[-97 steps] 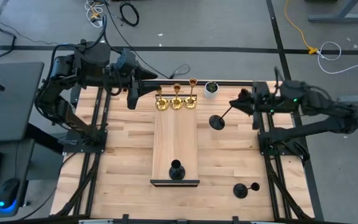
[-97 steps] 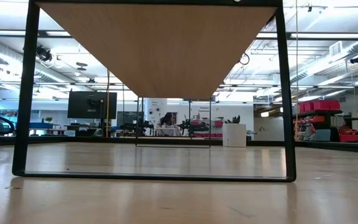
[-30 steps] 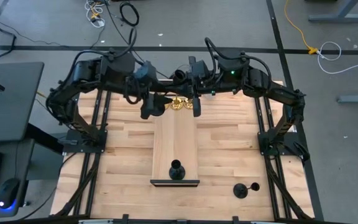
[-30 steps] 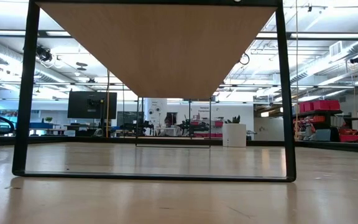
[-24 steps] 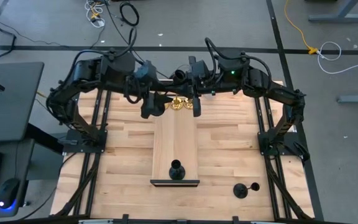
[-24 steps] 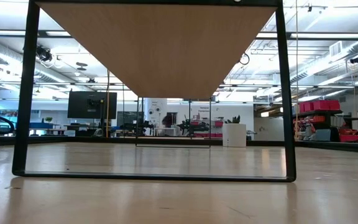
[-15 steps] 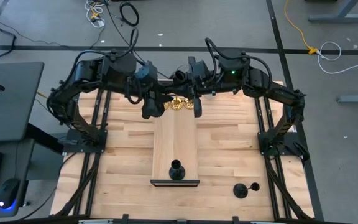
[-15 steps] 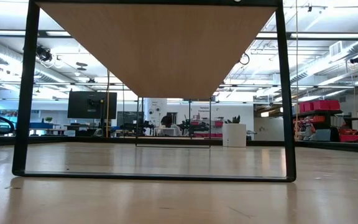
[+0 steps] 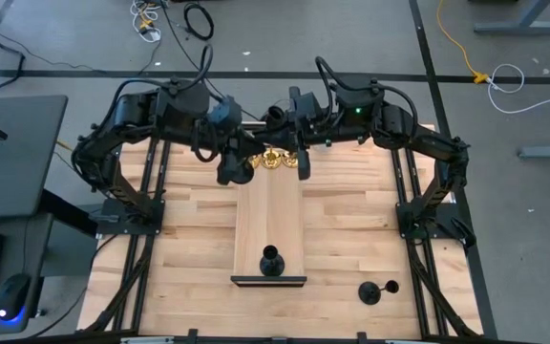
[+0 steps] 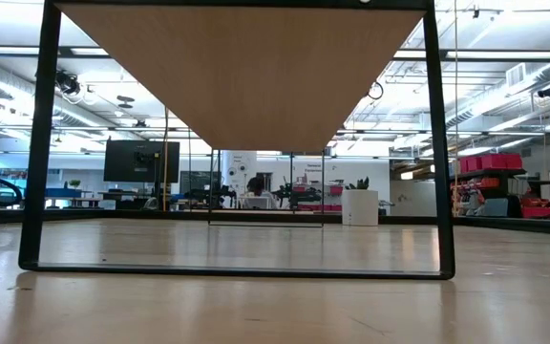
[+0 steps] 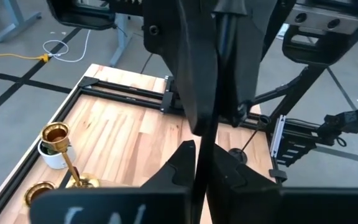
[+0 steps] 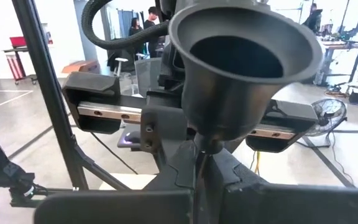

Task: Pick & Place candle stick holders
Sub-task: Put the top black candle holder on the shelf aligned with the other black candle holder

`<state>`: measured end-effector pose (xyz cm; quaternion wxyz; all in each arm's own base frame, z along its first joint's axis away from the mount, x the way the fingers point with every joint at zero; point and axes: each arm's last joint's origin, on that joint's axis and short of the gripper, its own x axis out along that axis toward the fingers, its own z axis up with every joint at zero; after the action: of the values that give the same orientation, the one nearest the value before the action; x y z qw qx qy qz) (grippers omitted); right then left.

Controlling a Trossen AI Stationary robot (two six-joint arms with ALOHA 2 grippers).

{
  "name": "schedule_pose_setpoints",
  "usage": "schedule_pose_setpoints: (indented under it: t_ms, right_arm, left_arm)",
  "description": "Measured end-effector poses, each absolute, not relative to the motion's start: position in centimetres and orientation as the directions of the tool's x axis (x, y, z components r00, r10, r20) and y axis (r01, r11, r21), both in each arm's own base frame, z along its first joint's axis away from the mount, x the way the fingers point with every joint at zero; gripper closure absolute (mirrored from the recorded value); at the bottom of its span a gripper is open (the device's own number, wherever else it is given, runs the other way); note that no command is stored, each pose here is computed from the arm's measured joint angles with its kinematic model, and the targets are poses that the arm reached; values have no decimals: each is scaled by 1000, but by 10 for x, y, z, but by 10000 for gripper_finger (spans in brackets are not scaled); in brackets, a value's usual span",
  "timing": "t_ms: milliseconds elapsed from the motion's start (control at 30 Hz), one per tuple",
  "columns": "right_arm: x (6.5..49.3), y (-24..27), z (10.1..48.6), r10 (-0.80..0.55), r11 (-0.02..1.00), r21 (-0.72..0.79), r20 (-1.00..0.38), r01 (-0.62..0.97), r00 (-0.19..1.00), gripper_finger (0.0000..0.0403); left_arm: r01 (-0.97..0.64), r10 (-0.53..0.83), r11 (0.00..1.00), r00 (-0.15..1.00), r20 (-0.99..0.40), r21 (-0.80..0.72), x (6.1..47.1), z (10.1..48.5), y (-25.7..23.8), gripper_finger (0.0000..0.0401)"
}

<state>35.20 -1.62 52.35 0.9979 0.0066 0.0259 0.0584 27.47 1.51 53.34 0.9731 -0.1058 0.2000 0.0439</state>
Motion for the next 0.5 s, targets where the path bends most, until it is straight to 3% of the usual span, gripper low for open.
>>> schedule_pose_setpoints:
  t_ms: [233, 500]
  right_arm:
    - [352, -16, 523, 113, 994, 2, -59, -113, 992, 388]
    - [346, -16, 523, 108, 994, -15, -82, -110, 991, 293]
  left_arm:
    - [-140, 58, 975, 913, -403, -175, 274, 533, 15, 390]
    - [-159, 74, 971, 910, -408, -178, 274, 533, 16, 391]
